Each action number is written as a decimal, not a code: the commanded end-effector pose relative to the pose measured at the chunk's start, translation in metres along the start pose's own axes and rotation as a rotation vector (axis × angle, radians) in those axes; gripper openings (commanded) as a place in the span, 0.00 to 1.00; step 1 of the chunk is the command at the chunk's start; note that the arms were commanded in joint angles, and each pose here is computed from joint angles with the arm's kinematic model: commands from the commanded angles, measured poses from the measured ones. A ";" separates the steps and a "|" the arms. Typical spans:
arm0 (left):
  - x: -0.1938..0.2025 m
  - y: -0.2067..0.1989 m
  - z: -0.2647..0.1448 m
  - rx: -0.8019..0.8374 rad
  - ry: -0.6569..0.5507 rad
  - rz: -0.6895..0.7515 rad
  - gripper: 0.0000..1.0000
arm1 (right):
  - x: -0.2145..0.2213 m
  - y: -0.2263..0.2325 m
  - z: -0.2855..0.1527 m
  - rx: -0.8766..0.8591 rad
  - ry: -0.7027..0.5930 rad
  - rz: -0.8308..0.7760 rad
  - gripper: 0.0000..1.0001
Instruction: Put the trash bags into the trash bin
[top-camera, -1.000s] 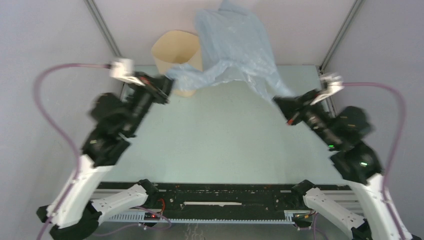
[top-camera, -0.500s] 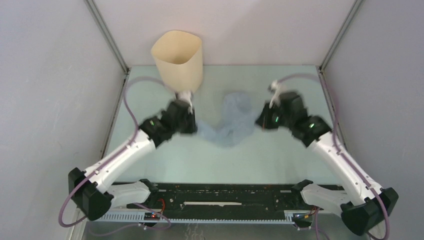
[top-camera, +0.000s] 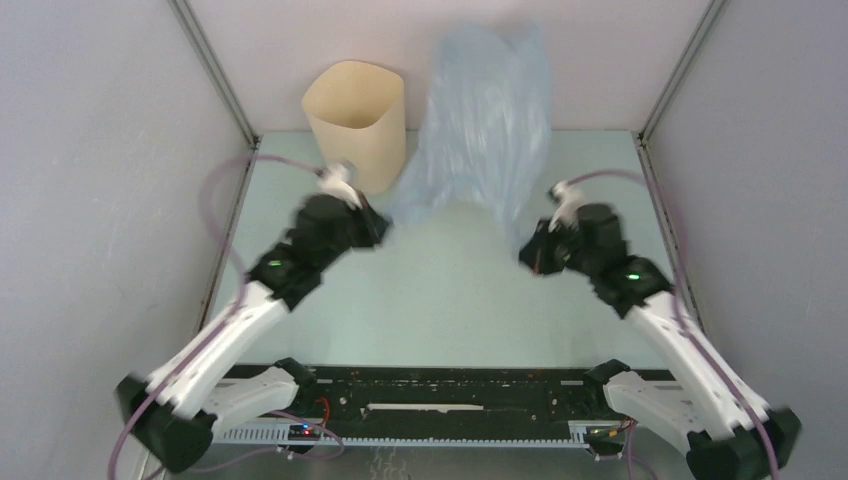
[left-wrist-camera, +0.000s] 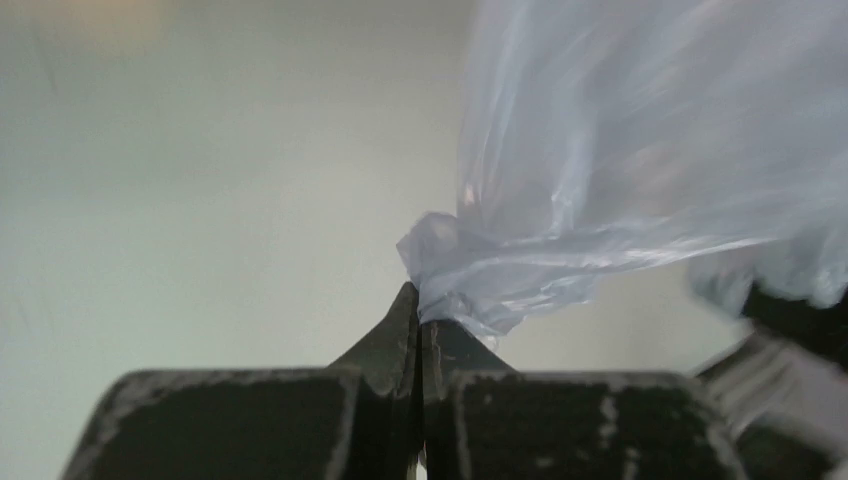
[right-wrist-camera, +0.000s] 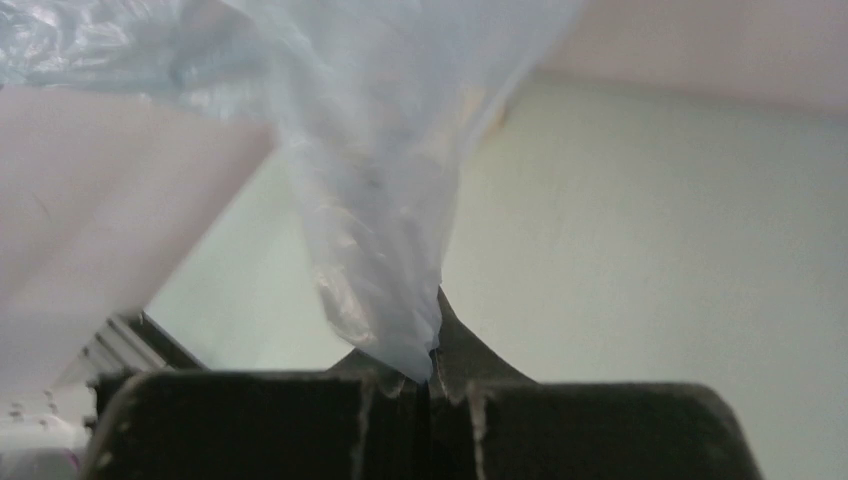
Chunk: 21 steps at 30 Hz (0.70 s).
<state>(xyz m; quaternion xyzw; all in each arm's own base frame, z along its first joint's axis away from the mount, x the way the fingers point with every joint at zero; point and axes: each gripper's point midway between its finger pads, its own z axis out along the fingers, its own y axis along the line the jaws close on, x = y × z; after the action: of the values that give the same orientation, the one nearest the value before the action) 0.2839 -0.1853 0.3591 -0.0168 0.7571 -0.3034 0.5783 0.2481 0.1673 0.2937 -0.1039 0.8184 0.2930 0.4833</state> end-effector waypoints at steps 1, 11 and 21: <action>0.224 0.074 -0.031 -0.153 0.606 -0.119 0.00 | 0.161 -0.012 0.016 -0.004 0.402 0.193 0.00; 0.019 0.021 -0.015 -0.096 0.141 0.033 0.00 | -0.005 -0.006 0.005 0.024 0.140 0.063 0.00; -0.036 0.009 -0.026 -0.058 -0.117 -0.211 0.00 | -0.035 0.016 -0.022 -0.024 0.038 0.090 0.00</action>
<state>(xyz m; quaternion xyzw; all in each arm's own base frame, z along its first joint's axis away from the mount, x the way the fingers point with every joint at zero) 0.2613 -0.1679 0.4780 -0.0453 0.6734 -0.3676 0.6398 0.2618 0.1667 0.4076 -0.0984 0.7822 0.3231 0.5235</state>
